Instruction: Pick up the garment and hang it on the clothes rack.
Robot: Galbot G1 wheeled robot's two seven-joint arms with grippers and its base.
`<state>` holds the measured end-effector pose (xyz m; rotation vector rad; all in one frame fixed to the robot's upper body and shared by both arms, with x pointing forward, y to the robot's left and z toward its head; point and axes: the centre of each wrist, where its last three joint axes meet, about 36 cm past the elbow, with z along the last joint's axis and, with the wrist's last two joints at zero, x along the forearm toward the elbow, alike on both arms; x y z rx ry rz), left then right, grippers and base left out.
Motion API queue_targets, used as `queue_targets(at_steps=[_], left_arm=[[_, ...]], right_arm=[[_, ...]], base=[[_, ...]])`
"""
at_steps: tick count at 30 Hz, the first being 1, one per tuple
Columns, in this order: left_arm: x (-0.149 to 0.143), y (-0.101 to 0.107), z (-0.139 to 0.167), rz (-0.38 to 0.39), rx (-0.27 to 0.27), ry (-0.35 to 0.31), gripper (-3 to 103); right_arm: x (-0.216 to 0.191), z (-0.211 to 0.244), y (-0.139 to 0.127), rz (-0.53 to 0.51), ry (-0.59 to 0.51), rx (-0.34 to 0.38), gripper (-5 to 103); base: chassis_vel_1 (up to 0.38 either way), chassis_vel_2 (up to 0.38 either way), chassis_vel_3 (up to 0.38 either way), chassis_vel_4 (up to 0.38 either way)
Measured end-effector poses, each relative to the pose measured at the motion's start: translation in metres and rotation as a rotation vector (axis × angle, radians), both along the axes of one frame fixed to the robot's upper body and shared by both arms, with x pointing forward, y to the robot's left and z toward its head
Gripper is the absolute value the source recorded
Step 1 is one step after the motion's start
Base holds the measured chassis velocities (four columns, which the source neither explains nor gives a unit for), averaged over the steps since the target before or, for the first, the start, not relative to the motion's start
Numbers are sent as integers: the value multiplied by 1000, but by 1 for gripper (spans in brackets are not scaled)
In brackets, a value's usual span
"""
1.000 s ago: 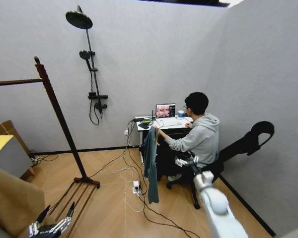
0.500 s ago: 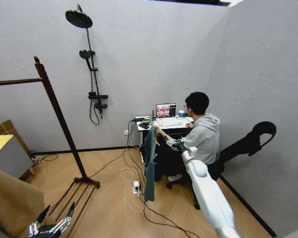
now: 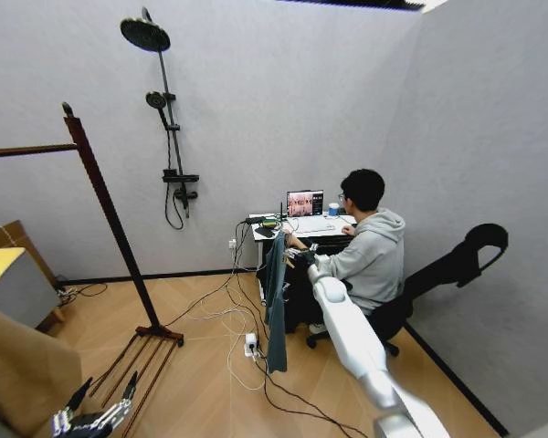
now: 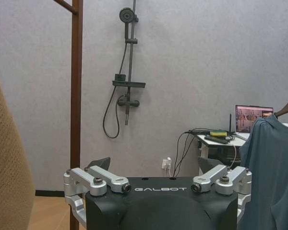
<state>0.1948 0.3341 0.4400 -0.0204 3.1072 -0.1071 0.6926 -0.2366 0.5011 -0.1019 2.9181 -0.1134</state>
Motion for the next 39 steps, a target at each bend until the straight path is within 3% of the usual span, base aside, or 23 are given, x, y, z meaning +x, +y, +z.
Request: queue_targets(at_steps=[3,9,12,19,22,23,29,32,39], left_arm=[[0,0,0,0,0,0,100],[0,0,0,0,0,0,100],[0,0,0,0,0,0,100],[0,0,0,0,0,0,100],[0,0,0,0,0,0,100],[0,0,0,0,0,0,100],[0,0,0,0,0,0,100],[0,0,0,0,0,0,100],[0,0,0,0,0,0,100]], right_arm=[[2,1,7,-25,-2,19,101],[-4,-4,11,-33,32,52,88],[-11,-12,10,-23,58,79,71],[-19,-12,6,-15,47,74,49],[-26,-8,4,-9,31,62,33],[-26,-8,4,-9,31,62,33],[-51,1,7,15,28,66,7],[-57,-2,5,14,35,71,1],[-59,-6,-3,1,43,75,0]], base=[[0,0,0,0],[0,0,0,0],[0,0,0,0],[0,0,0,0],[0,0,0,0],[0,0,0,0],[0,0,0,0],[0,0,0,0],[0,0,0,0]])
